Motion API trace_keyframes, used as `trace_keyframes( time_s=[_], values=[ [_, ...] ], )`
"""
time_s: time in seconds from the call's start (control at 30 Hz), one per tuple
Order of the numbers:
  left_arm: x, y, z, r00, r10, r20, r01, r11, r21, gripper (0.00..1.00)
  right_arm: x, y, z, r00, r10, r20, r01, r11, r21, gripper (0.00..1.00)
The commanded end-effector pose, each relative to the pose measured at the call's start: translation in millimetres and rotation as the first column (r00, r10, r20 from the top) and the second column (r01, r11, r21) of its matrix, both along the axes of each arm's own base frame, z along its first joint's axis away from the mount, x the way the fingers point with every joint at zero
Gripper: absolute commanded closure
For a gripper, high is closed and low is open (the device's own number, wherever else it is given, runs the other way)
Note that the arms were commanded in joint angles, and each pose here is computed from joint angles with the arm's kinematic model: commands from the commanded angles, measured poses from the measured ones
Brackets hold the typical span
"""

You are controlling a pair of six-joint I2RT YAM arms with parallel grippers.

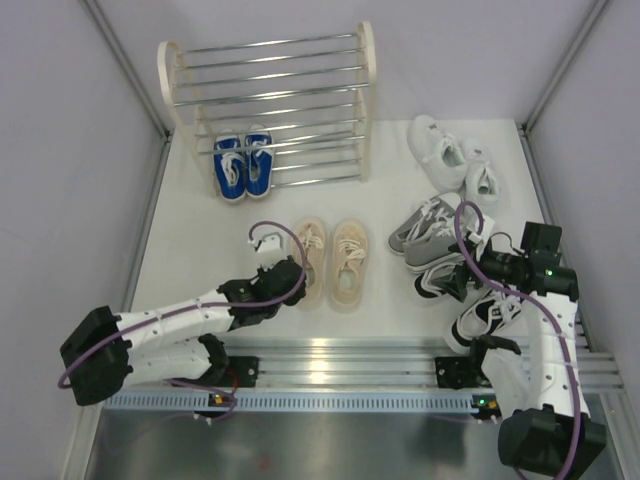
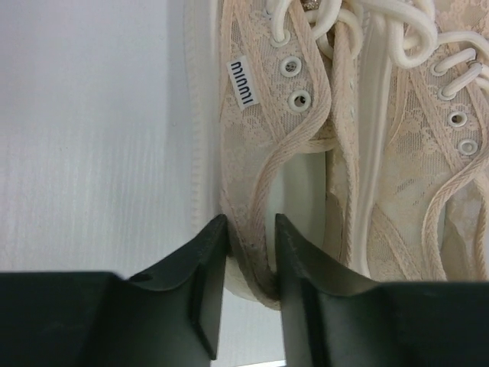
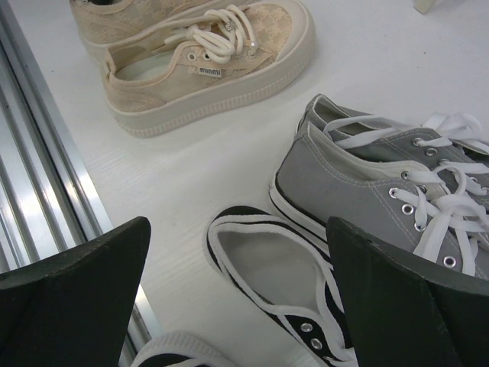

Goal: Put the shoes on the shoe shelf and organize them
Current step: Pick up the shoe at the center of the board.

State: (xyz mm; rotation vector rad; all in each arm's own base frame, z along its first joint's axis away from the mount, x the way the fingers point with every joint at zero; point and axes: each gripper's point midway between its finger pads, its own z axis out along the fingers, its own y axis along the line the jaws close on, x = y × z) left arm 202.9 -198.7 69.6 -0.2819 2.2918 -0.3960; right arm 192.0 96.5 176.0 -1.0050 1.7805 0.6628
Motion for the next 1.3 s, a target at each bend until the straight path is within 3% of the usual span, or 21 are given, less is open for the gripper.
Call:
trace_keyframes(
  time_s=[0.0, 0.1, 0.17, 0.57, 0.73, 0.97, 1.27],
  values=[
    [1, -4, 5, 1.0, -0.016, 0.025, 0.015, 1.0, 0.016, 0.69, 5, -1, 12, 0.997, 0.013, 0.076, -0.013, 1.0, -0.003, 0.0],
    [1, -2, 8, 0.999, -0.024, 0.04, 0.023, 0.999, 0.023, 0.85, 5, -1, 12, 0.997, 0.013, 0.077, -0.013, 1.0, -0.002, 0.01],
    [2, -2, 13, 0.998, -0.029, 0.058, 0.028, 0.999, 0.016, 1.0, 5, -1, 12, 0.997, 0.013, 0.079, -0.013, 1.0, -0.003, 0.01],
    [20, 8, 76, 0.97, 0.009, 0.241, -0.008, 1.0, -0.008, 1.0, 4, -2, 12, 0.997, 0.011, 0.08, -0.01, 1.0, -0.005, 0.01],
    [30, 9, 87, 0.961, 0.04, 0.273, -0.046, 0.999, 0.014, 1.0, 4, -2, 13, 0.996, 0.01, 0.085, -0.01, 1.0, -0.007, 0.0],
    [38, 10, 126, 0.935, 0.096, 0.342, -0.079, 0.995, -0.064, 1.0, 3, -2, 13, 0.996, 0.011, 0.086, -0.011, 1.0, -0.008, 0.01],
    [45, 10, 141, 0.919, 0.121, 0.375, -0.097, 0.992, -0.081, 1.0, 3, -2, 13, 0.996, 0.013, 0.092, -0.012, 1.0, -0.01, 0.01]
  ],
)
